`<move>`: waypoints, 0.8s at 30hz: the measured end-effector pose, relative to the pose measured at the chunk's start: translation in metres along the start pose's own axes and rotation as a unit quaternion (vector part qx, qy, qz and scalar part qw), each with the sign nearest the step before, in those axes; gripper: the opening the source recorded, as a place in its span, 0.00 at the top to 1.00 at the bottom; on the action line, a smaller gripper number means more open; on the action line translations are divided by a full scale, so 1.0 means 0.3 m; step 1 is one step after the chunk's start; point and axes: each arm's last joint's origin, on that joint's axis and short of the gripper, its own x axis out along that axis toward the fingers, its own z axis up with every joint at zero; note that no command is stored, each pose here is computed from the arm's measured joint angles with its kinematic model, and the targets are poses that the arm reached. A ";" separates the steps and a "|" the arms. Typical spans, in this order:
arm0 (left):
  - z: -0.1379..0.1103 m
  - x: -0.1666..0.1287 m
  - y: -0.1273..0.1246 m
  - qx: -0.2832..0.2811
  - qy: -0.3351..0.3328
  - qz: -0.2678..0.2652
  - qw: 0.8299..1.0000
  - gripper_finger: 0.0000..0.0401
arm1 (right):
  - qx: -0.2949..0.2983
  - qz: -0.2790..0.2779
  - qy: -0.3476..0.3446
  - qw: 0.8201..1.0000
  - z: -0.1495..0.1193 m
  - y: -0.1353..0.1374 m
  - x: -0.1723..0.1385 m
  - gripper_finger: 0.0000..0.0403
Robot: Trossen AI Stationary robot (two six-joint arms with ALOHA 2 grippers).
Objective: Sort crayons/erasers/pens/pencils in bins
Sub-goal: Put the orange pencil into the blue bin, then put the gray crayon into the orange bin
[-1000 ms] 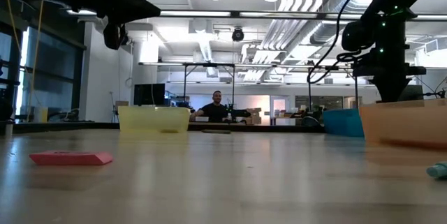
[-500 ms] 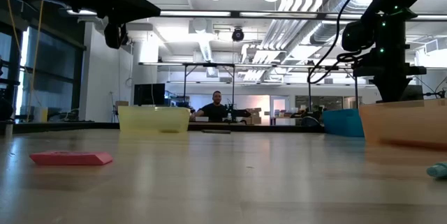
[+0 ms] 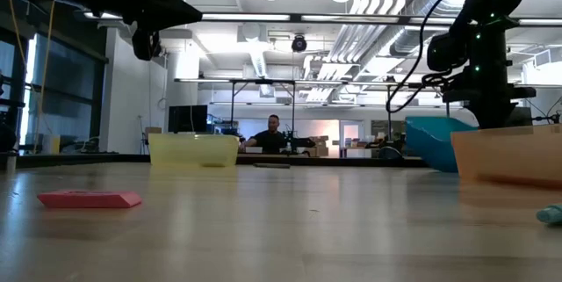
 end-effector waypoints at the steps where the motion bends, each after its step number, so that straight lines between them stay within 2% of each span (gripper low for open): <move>1: 0.000 0.000 0.000 -0.001 0.000 0.000 1.000 1.00 | 0.002 0.000 -0.001 1.000 0.001 0.000 0.000 0.96; 4: 0.000 0.000 0.000 -0.005 0.000 0.000 1.000 1.00 | 0.011 0.002 0.000 1.000 0.001 0.001 0.001 0.92; 9: -0.001 0.000 -0.001 -0.019 0.003 -0.005 1.000 1.00 | 0.015 0.001 -0.001 1.000 -0.001 0.000 -0.002 0.80; 13: -0.008 0.000 0.002 -0.024 0.017 -0.004 1.000 1.00 | 0.016 0.004 -0.014 1.000 0.000 -0.004 -0.045 0.74; 19: -0.012 0.000 0.005 -0.025 0.022 0.001 0.999 1.00 | 0.013 0.038 -0.076 0.996 0.029 -0.009 -0.182 0.76; 24: -0.014 -0.001 0.005 -0.024 0.025 0.002 0.999 1.00 | 0.031 0.063 -0.090 0.993 0.035 0.006 -0.217 0.87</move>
